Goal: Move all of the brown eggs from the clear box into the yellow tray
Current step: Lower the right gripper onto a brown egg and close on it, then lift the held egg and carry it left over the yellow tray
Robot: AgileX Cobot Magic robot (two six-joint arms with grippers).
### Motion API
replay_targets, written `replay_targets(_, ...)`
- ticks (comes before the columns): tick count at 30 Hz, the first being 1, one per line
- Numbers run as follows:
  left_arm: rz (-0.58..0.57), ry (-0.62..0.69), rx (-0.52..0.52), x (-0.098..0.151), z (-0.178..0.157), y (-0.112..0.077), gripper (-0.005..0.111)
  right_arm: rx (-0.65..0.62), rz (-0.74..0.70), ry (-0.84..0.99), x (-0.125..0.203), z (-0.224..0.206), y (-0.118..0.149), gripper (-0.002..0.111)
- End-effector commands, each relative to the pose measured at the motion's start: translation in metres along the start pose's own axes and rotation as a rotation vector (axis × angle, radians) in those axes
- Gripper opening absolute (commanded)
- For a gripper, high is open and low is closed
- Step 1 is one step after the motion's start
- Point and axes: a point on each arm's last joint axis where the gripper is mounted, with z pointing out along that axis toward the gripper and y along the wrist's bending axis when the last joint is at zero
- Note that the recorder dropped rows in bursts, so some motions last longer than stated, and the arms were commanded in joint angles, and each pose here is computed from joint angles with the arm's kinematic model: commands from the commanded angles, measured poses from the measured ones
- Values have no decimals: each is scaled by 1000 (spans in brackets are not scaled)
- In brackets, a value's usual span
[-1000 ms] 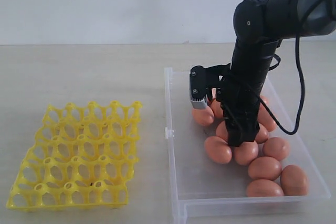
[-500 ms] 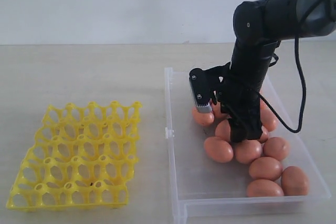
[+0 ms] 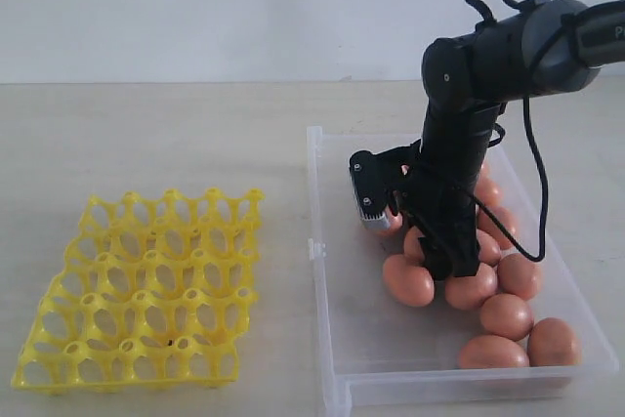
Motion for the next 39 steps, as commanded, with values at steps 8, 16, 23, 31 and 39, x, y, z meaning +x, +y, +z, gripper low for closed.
replay_targets(8, -18, -18, 0, -2, 0, 0, 4, 44, 227, -161, -11, -3, -6, 0)
replay_targets(16, -18, -18, 0, -2, 0, 0, 4, 56, 559, -432, -5, -10, -23, 0)
replay_targets(23, -18, -18, 0, -2, 0, 0, 4, -27, 797, -631, 32, 2, -19, 0)
replay_targets(31, -18, -18, 0, -2, 0, 0, 4, 75, 819, -1052, 57, 18, 7, 0)
replay_targets(39, -18, -18, 0, -2, 0, 0, 4, 8, 820, -1252, 72, 7, 14, 0)
